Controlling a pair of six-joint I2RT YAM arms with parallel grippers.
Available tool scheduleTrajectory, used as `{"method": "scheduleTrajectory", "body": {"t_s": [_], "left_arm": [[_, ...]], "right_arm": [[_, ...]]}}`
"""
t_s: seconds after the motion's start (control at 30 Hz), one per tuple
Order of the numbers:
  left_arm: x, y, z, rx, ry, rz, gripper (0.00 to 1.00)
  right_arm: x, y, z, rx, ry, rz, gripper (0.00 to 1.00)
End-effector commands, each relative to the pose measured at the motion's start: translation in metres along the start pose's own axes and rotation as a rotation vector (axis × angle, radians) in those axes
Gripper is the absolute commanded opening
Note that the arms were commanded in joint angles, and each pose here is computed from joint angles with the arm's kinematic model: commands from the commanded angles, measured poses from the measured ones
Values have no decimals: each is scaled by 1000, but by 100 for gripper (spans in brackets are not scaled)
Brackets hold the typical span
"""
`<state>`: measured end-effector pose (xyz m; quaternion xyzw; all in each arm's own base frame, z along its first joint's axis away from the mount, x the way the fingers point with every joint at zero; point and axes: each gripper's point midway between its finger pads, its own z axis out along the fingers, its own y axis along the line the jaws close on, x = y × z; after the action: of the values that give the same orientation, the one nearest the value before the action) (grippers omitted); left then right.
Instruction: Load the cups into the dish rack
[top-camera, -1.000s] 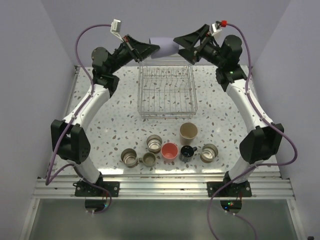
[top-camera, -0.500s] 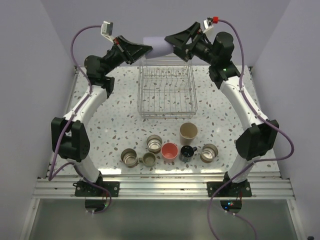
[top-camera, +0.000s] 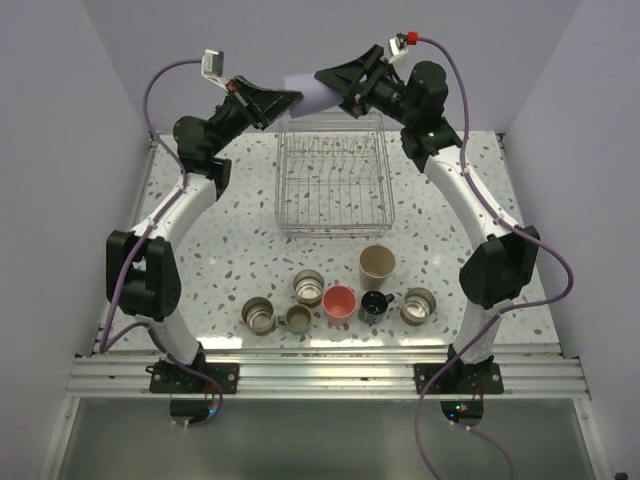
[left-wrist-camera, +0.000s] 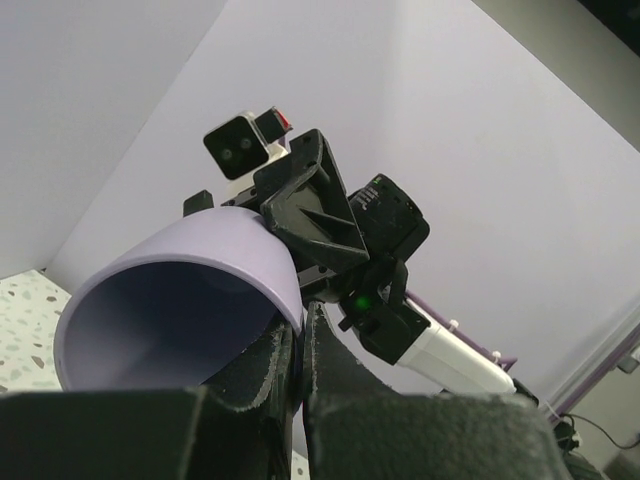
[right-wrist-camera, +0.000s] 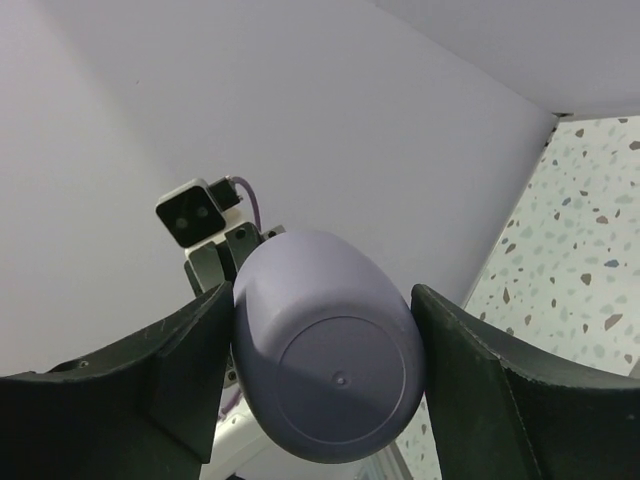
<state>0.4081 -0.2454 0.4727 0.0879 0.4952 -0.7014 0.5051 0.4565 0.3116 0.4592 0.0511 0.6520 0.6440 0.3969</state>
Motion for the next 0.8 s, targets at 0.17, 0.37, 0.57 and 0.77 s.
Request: {"method": "scheduleTrajectory", "body": {"t_s": [0.17,0.37,0.57,0.77], "left_arm": [[4,4,14,-71,-81,81,0],[17,32,6,-228,2,76,38],[12,80,-32,-606,101,235,70],[9,98,-92,-914,169,333,84]], "right_arm": [[15,-12,11,14,51,16,30],[21,-48,10,143,79,-19,0],[3,-97,-18,348,40,-110,0],[-32,-146,-51,638,-34,-284,0]]}}
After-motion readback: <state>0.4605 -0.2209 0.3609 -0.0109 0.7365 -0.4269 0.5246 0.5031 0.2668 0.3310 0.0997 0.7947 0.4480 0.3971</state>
